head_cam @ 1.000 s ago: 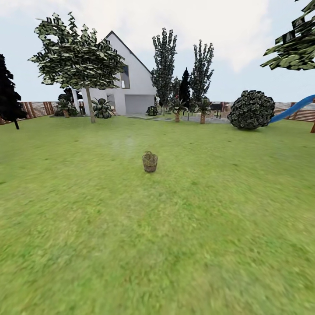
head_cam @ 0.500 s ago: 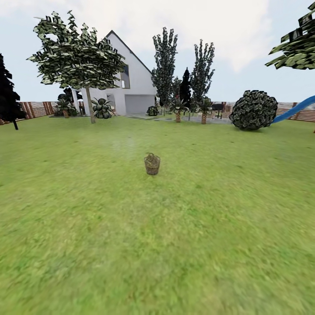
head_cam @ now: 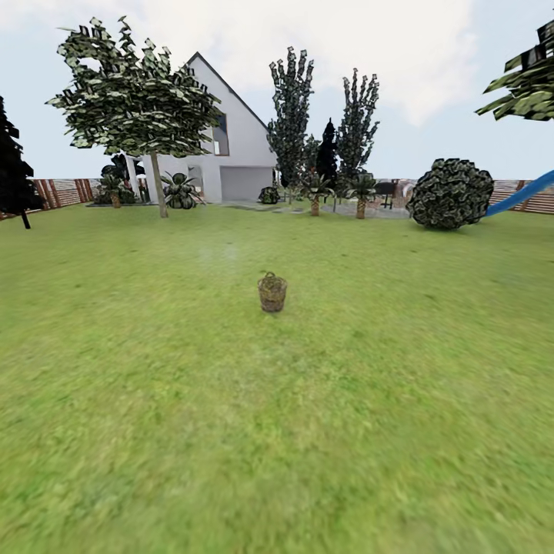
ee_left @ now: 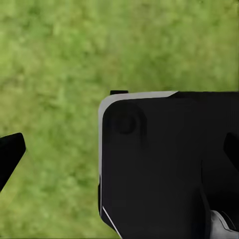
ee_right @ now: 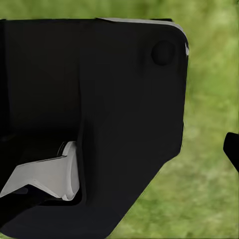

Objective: Take the three Easter eggs out of the wicker basket on the lawn in the garden, then place them on the lawn next to a single tree (choose any tree) so that all three eggs are next to the same tree and none are left in the basket.

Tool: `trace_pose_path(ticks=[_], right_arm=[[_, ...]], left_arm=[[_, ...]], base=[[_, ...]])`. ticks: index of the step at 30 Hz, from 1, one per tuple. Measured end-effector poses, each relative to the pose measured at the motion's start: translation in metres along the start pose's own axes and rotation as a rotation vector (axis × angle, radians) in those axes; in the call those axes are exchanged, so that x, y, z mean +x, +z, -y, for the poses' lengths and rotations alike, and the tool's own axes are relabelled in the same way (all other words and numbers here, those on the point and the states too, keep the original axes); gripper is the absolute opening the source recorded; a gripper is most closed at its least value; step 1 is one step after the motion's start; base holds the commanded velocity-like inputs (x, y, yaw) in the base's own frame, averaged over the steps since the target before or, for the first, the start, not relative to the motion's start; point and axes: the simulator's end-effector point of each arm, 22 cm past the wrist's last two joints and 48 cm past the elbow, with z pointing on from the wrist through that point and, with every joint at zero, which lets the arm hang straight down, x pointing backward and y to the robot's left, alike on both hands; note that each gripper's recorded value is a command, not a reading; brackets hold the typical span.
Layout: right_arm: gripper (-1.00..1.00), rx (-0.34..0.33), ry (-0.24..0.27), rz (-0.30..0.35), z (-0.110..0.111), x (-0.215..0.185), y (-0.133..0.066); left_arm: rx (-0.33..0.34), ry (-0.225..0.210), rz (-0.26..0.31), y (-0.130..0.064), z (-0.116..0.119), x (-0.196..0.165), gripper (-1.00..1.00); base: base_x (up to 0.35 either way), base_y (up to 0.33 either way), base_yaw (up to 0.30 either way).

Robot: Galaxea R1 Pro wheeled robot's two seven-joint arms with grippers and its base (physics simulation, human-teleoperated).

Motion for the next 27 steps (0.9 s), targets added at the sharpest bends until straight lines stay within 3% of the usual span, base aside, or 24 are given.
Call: trace_pose_path(ticks=[27], right_arm=[[1.0,0.0,0.001,0.0,0.0,0.0,0.0]], left_arm=[[0.0,0.0,0.0,0.0,0.0,0.0,1.0]], base=[[0.317,0.169,0.0]])
